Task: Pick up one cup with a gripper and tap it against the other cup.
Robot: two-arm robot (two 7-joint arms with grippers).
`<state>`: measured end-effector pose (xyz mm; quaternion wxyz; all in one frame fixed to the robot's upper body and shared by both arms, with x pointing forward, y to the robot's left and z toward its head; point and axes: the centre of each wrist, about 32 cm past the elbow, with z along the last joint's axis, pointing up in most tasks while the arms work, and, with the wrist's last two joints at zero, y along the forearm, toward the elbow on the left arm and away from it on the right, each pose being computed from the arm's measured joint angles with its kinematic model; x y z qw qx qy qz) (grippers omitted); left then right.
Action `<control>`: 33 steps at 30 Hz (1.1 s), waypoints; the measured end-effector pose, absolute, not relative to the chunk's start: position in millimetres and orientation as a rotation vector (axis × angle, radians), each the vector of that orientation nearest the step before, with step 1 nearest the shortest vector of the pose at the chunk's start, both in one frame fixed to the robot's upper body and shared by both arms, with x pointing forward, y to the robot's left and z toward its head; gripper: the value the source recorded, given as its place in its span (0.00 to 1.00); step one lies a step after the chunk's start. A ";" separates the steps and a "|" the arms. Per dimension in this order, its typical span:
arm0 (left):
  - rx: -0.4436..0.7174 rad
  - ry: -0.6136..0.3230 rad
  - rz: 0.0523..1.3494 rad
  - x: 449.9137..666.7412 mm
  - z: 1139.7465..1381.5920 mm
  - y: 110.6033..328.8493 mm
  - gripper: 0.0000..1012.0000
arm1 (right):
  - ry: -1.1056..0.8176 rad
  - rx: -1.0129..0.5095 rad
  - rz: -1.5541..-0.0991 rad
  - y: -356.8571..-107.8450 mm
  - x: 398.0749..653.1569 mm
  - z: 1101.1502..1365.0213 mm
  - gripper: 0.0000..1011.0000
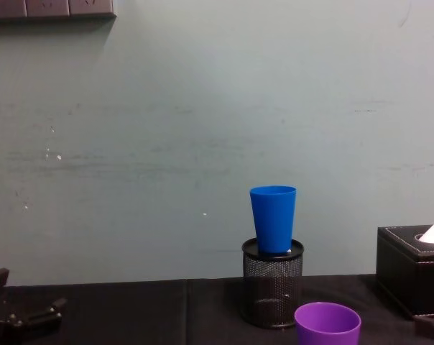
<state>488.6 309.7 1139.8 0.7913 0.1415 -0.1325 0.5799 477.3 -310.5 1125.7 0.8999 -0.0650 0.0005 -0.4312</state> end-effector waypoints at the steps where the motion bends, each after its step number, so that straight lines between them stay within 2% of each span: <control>1: 0.304 -0.285 1.248 488.6 1139.8 309.7 0.99 | 0.004 -0.130 -0.890 -308.1 479.2 1124.5 0.99; 14: 0.304 -0.285 1.248 488.6 1139.8 309.6 0.99 | -0.003 -0.126 -0.856 -274.6 504.3 1113.5 0.99; 33: 0.304 -0.285 1.248 488.6 1139.8 309.7 0.99 | -0.012 -0.090 -0.853 -255.8 517.8 1104.9 0.99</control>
